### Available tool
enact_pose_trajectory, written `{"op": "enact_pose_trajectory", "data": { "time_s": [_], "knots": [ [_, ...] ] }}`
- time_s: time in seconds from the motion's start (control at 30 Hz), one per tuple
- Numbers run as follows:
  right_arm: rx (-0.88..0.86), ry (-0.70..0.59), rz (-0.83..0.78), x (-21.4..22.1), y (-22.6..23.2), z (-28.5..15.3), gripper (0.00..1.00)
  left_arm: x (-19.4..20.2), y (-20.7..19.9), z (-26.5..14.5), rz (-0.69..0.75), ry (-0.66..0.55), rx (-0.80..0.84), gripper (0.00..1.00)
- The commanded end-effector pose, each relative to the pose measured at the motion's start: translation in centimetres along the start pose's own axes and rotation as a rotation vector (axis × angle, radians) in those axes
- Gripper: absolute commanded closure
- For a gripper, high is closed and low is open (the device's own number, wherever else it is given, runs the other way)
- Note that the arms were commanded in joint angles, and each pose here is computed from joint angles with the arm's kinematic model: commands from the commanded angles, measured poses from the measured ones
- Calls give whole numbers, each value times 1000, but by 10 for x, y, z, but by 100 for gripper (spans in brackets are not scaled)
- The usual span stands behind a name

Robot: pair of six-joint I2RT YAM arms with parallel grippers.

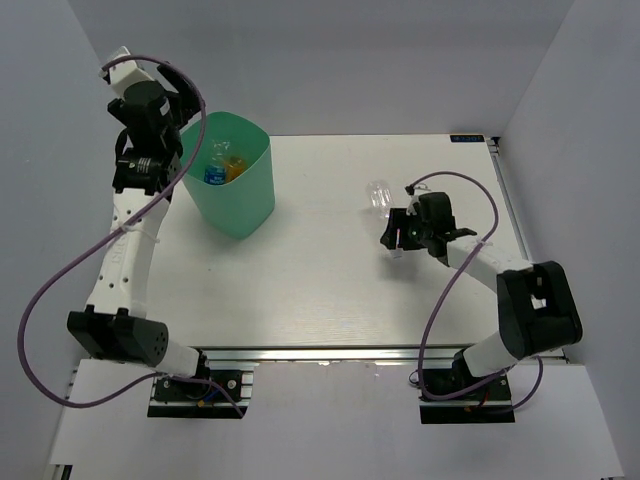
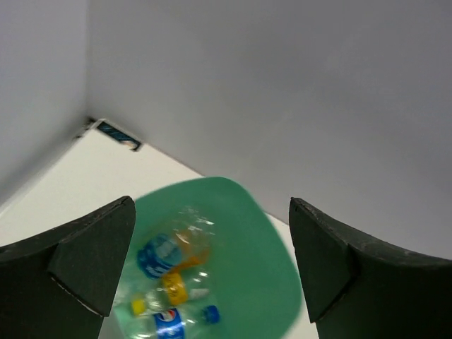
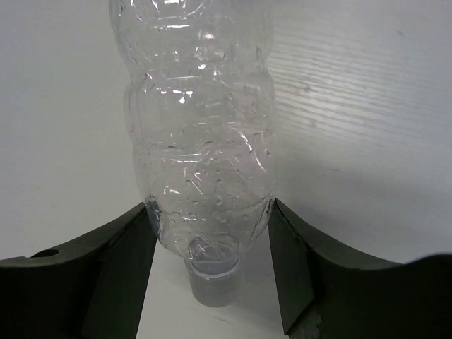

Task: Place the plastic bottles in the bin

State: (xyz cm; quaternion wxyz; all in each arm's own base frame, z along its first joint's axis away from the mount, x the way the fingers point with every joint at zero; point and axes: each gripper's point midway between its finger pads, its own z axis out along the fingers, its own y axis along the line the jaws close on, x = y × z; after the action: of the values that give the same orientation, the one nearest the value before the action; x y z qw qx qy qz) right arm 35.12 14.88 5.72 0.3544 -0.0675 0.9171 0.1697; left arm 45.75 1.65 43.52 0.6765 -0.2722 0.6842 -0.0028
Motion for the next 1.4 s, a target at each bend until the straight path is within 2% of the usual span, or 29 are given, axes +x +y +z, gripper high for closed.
{"op": "enact_pose_trajectory", "data": {
  "time_s": [0.0,0.03,0.1,0.13,0.2,0.33,0.37,0.43,0.73,0.93,1.17,1.2,1.27,1.3,1.37],
  "knots": [
    [-229,-147,-58,-39,47,-31,77,-25,-49,-49,-90,5,304,2],
    [-261,-166,-64,-42,53,-37,77,-6,-63,-56,-91,47,365,2],
    [-371,-190,-87,-43,74,-56,78,-1,-91,-80,-121,51,509,2],
    [-407,-192,-98,-42,80,-61,78,26,-107,-92,-113,105,557,2],
    [-501,-192,-128,-39,99,-79,78,49,-126,-105,-102,138,605,2],
    [-590,-216,-152,-38,118,-103,78,122,-170,-146,-76,306,782,2],
    [-612,-230,-152,-40,124,-110,78,142,-170,-151,-77,347,792,2],
    [-631,-237,-151,-42,129,-117,77,159,-185,-168,-90,365,843,2],
    [-736,-245,-150,-52,154,-137,78,221,-210,-206,-60,459,899,2],
    [-847,-246,-172,-53,175,-151,79,244,-211,-195,-30,476,841,2],
    [-888,-339,-211,-64,186,-173,80,263,-211,-191,-6,514,820,2],
    [-889,-344,-213,-65,187,-174,80,262,-212,-191,-12,510,825,4],
    [-890,-341,-217,-64,186,-175,75,258,-214,-193,-26,509,835,15],
    [-885,-332,-212,-61,185,-173,60,256,-215,-194,-33,499,847,29],
    [-852,-328,-192,-60,181,-168,45,249,-217,-198,-43,492,867,46]
  ]
}}
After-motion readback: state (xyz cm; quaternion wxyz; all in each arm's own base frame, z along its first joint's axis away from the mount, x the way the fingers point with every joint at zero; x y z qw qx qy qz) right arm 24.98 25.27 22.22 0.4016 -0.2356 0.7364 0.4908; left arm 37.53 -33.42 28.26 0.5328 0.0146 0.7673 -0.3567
